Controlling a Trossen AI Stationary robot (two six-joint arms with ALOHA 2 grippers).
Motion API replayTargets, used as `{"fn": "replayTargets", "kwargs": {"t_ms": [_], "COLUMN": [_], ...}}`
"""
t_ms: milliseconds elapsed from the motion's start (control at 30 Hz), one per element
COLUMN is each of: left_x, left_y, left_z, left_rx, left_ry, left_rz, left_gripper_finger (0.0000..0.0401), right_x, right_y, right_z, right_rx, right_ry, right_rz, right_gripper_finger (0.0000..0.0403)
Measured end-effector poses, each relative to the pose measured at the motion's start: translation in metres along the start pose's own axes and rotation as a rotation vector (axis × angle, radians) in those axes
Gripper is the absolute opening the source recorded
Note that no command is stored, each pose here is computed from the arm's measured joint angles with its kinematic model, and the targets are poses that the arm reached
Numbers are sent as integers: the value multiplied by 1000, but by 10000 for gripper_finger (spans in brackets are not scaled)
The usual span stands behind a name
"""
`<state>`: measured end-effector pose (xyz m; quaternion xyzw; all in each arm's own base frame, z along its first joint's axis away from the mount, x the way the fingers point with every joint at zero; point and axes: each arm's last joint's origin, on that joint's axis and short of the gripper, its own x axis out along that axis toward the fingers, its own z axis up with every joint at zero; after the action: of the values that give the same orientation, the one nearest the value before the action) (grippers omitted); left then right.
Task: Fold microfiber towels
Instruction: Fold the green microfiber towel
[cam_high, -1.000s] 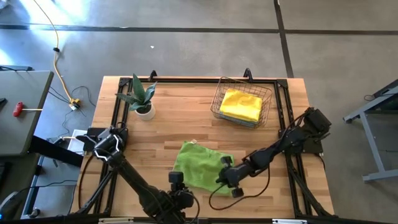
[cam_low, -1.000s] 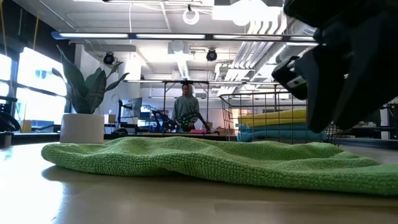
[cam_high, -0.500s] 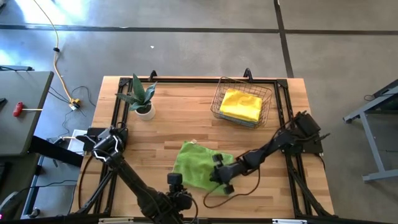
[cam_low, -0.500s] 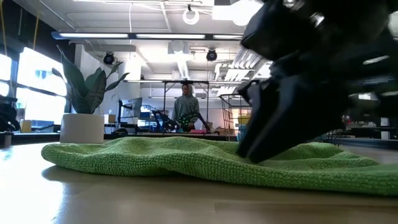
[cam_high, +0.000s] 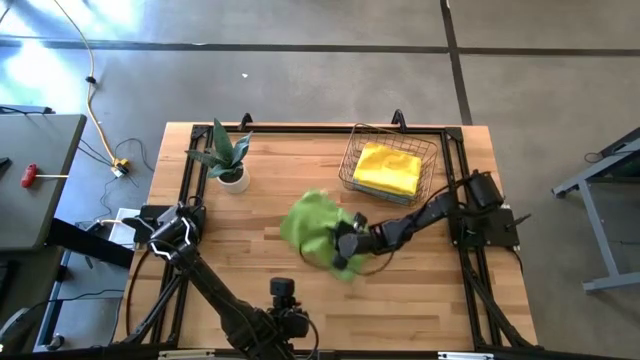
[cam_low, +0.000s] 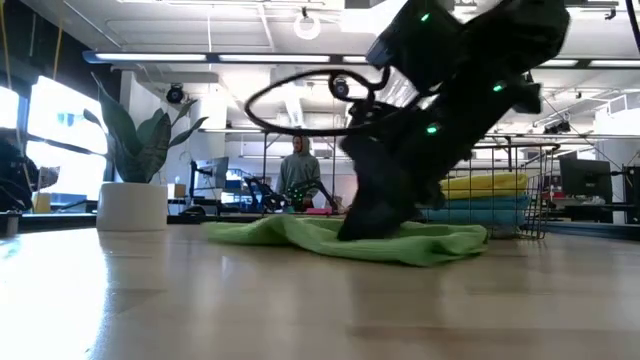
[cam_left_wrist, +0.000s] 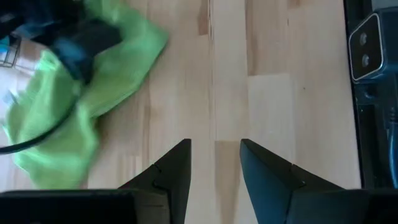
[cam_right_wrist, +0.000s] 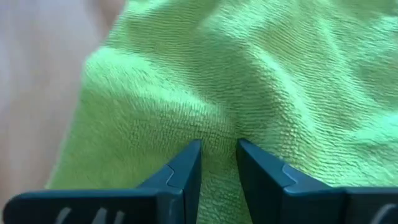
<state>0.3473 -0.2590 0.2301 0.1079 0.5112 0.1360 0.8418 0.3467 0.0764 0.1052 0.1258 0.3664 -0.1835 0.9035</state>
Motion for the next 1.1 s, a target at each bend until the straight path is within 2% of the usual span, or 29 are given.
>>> {"fn": "replayTargets", "kwargs": {"t_ms": [133,233,300,367,500,633,733,833,967,1100], "left_x": [0,0,0,0,3,19,43,68,102,122], "left_y": [1,1,2,3,7,15,21,27,40,56], "left_z": [1,1,2,2,5,3,0,1,7,18], "left_rx": [35,70,92,112,125,150,180,201,225,207], "left_ry": [-18,-36,-50,-62,-94,-94,-80,-72,-69,-100], "left_rz": [24,48,69,90,147,233,253,223,99,-12], "left_gripper_finger": [127,127,127,127,127,127,126,126,126,126], "right_x": [6,7,3,-5,-27,-56,-77,-96,-112,-120], "right_y": [-13,-11,-8,-3,5,6,5,6,6,7], "right_z": [13,21,26,30,22,10,0,-8,-16,-23], "right_rx": [178,187,132,16,-209,-286,-313,-330,-328,-323], "right_ry": [-83,-145,-162,-148,6,174,279,346,388,407], "right_rz": [-61,-12,36,105,233,227,194,176,119,62], "right_gripper_finger": [94,94,94,94,94,94,94,94,94,94]}}
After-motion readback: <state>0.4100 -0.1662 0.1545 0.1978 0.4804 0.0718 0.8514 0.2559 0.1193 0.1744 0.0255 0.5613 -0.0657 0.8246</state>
